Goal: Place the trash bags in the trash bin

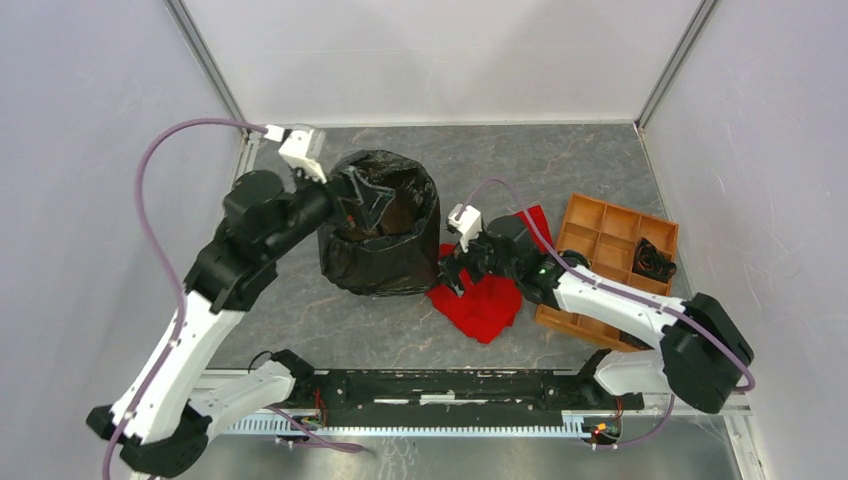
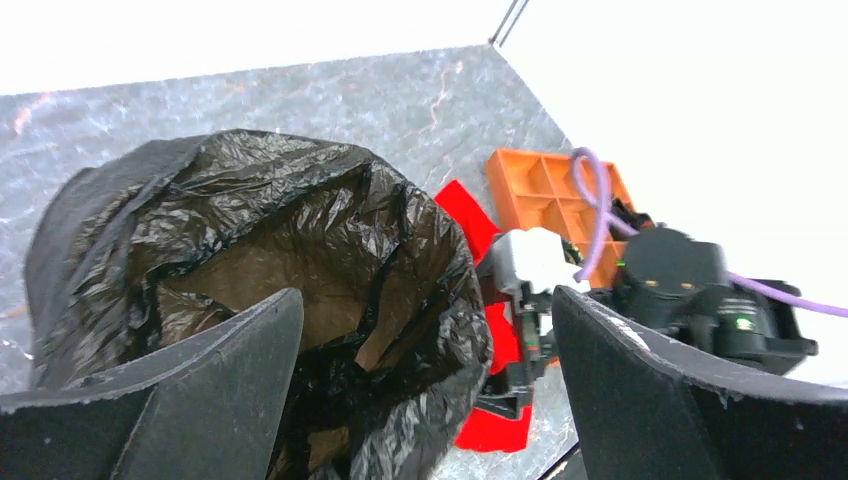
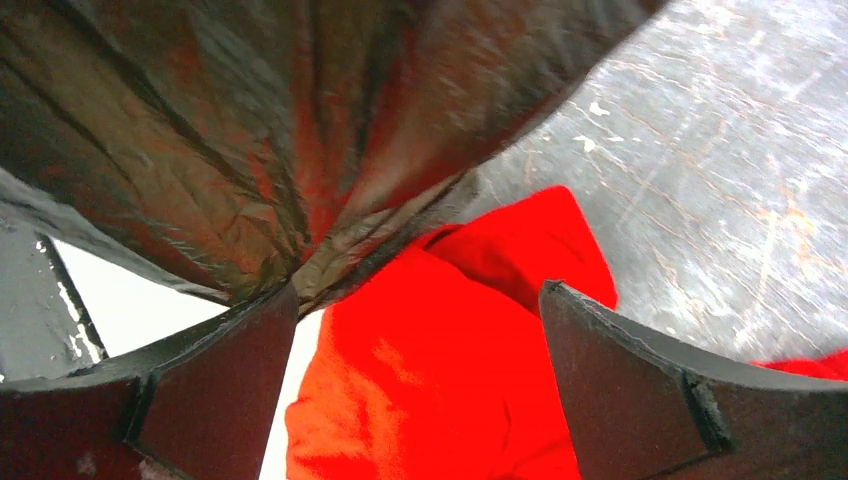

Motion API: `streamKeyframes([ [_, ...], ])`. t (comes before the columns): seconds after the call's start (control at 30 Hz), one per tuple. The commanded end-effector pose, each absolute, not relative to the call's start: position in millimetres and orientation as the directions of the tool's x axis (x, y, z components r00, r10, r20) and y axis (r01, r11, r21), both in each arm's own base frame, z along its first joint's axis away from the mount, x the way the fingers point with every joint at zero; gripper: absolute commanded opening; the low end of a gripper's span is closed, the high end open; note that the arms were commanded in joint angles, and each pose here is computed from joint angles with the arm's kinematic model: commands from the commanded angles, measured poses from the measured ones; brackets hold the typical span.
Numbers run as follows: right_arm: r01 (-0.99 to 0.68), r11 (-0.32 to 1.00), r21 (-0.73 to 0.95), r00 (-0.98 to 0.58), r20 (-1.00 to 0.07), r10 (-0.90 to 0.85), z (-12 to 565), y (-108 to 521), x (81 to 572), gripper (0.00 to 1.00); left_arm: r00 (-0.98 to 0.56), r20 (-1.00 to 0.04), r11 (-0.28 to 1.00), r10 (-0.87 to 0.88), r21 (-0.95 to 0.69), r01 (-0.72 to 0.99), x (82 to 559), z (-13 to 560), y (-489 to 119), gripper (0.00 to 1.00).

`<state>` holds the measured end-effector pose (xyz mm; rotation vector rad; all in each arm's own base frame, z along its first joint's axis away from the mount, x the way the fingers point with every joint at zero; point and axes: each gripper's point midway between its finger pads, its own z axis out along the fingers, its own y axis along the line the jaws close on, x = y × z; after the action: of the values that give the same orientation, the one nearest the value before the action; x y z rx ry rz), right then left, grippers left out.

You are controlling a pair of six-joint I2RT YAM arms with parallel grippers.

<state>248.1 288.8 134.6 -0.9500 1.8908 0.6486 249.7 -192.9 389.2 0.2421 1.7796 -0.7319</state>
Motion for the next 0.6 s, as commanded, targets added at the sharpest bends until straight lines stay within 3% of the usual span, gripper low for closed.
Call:
streamKeyframes([
  [0.0, -0.878, 0.478, 0.025, -0.204, -0.922, -0.328, 155.1, 323.3, 252.0, 0.98, -0.186, -0.958, 0.784, -0.217, -0.284, 0.551, 222.1, 433.5, -168.1, 1.00],
  [0.2, -0.863, 0.503, 0.058, -0.200, -0.951, -0.234, 151.9, 353.8, 261.8, 0.98, -0.060, -0.959, 0.805, -0.278, -0.266, 0.531, 195.6, 454.5, -136.2, 1.00],
  [0.3, -0.820, 0.570, 0.059, -0.200, -0.961, -0.189, 148.9, 358.3, 277.6, 0.98, -0.028, -0.954, 0.808, -0.299, -0.269, 0.524, 184.9, 459.4, -125.5, 1.00],
  [0.57, -0.810, 0.578, 0.097, -0.163, -0.985, -0.064, 156.4, 415.5, 325.6, 0.98, 0.063, -0.934, 0.821, -0.353, -0.277, 0.499, 159.9, 479.1, -97.2, 1.00],
])
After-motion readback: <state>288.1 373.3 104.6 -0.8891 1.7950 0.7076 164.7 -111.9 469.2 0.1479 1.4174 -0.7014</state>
